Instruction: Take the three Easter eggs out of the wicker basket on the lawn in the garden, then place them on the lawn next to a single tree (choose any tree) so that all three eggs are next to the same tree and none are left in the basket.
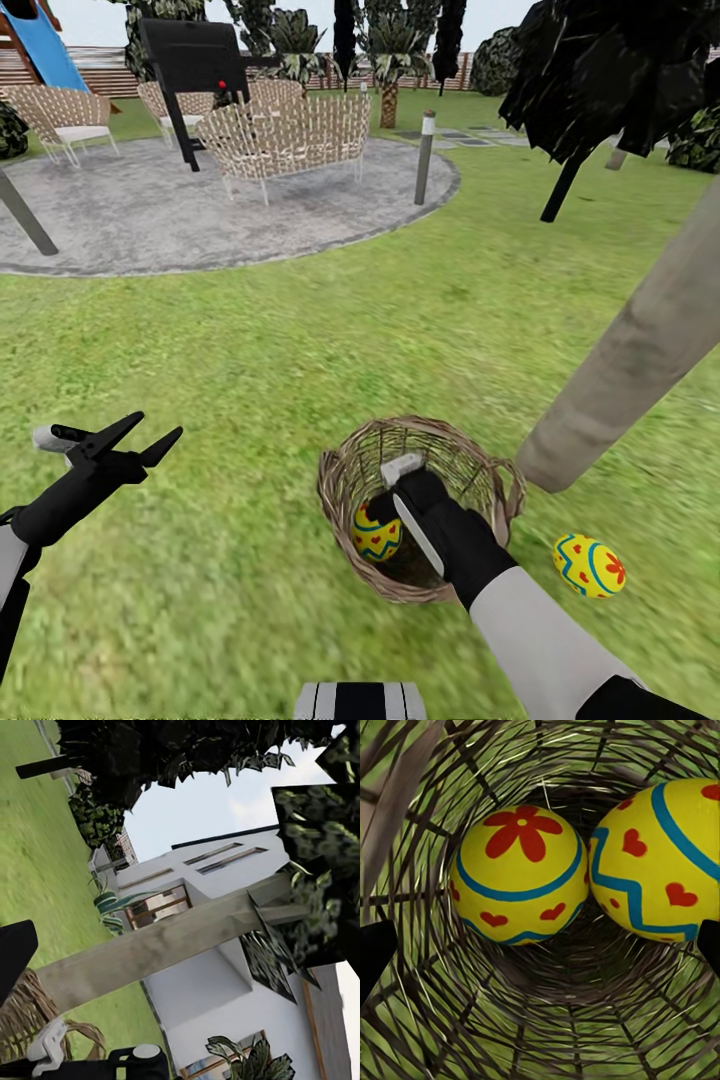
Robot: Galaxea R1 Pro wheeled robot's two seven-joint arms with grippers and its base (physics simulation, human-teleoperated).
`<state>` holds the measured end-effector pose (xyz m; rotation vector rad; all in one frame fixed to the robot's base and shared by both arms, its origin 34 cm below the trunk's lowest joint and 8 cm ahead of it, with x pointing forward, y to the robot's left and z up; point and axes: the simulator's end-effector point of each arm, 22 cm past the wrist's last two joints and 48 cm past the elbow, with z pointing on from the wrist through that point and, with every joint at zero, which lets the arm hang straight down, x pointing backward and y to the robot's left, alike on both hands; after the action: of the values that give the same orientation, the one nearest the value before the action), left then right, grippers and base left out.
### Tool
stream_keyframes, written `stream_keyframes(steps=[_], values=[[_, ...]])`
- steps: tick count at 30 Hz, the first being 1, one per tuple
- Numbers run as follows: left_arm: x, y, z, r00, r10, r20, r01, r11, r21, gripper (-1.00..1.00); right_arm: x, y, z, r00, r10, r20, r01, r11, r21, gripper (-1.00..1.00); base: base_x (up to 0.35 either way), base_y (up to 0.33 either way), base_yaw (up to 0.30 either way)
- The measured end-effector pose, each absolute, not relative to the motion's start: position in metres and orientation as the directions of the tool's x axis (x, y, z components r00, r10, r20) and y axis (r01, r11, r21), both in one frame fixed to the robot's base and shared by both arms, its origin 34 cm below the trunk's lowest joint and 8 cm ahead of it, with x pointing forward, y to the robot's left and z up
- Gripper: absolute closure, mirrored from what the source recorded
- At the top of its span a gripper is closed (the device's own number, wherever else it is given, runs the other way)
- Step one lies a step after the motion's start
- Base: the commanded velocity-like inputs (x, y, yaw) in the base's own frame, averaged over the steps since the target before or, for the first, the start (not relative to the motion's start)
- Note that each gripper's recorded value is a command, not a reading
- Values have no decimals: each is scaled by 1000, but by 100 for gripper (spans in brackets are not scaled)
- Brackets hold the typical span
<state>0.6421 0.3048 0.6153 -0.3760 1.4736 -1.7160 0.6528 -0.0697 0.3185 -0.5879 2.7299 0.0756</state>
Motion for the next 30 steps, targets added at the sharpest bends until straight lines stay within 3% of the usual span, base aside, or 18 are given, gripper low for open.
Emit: stream_keyframes(steps=[30], values=[[651, 305, 542, -646, -737, -200, 269, 25, -963, -100, 653, -55, 258, -857, -355, -374, -397, 917, 40, -100, 0, 0, 0]])
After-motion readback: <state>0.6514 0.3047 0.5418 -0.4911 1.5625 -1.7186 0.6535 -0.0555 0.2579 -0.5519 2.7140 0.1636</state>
